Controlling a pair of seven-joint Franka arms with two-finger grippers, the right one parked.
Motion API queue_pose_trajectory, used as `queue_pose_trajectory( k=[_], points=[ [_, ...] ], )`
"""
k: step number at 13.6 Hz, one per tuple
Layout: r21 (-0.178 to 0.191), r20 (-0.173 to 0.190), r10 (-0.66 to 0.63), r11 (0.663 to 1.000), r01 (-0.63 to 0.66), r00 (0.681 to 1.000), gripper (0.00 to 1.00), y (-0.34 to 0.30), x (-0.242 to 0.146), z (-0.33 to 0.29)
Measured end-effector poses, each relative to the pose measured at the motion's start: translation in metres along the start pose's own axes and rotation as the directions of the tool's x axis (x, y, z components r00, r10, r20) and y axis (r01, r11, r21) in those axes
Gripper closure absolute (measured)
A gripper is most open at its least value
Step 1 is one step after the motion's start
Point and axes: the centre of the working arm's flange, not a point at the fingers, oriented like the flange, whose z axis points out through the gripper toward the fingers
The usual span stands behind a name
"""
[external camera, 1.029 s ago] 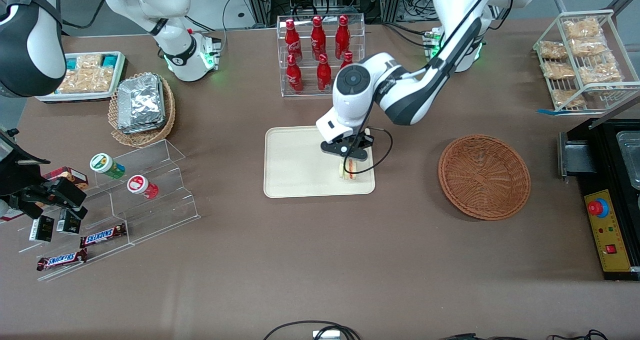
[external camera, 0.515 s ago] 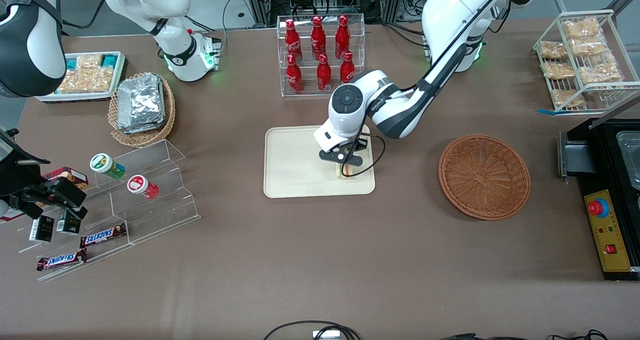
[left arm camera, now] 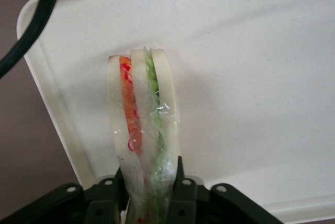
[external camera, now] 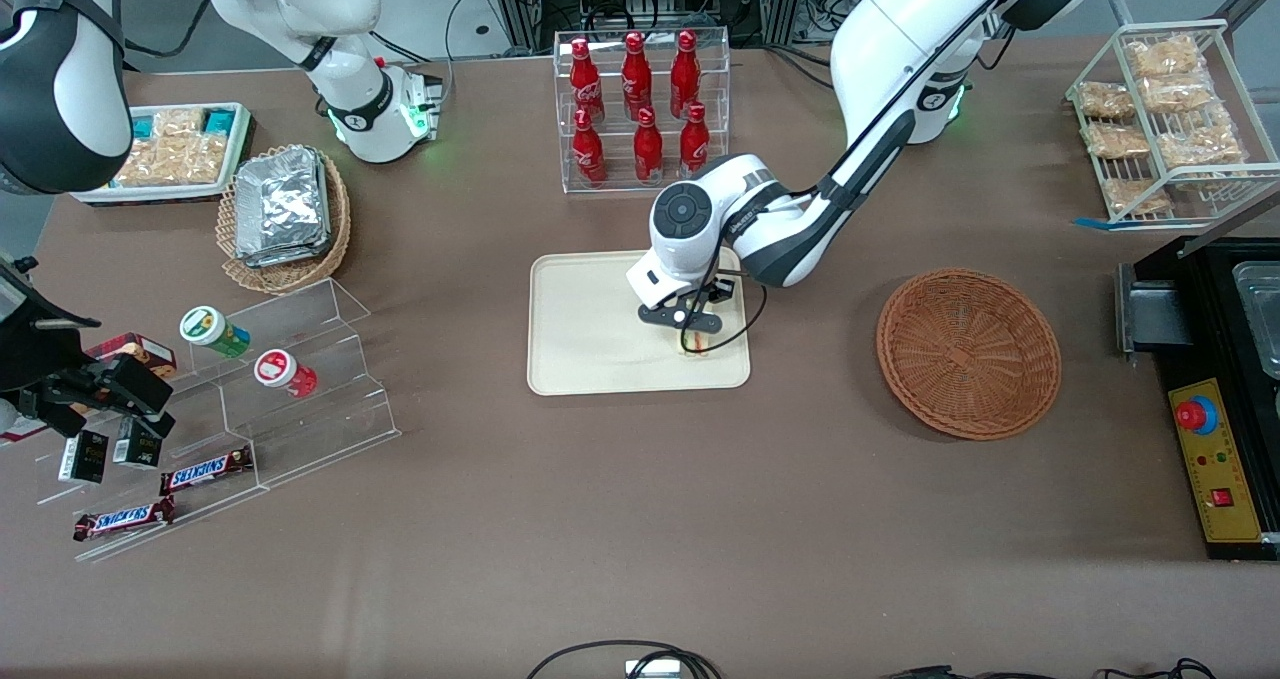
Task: Place sandwich from basket to tray
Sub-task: 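Lower the sandwich onto the tray and open the left gripper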
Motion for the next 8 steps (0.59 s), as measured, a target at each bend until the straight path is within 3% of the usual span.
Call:
queue_pose_trajectory(
  k=[6,8],
  points=[
    [0.012,-0.019,-0.118,0.993,0.118,0.993,0.01,0.005,0.013,-0.032],
    [0.023,-0.037,-0.159,0.987,0.160,0.987,0.00,0.000,0.033,-0.075]
  ],
)
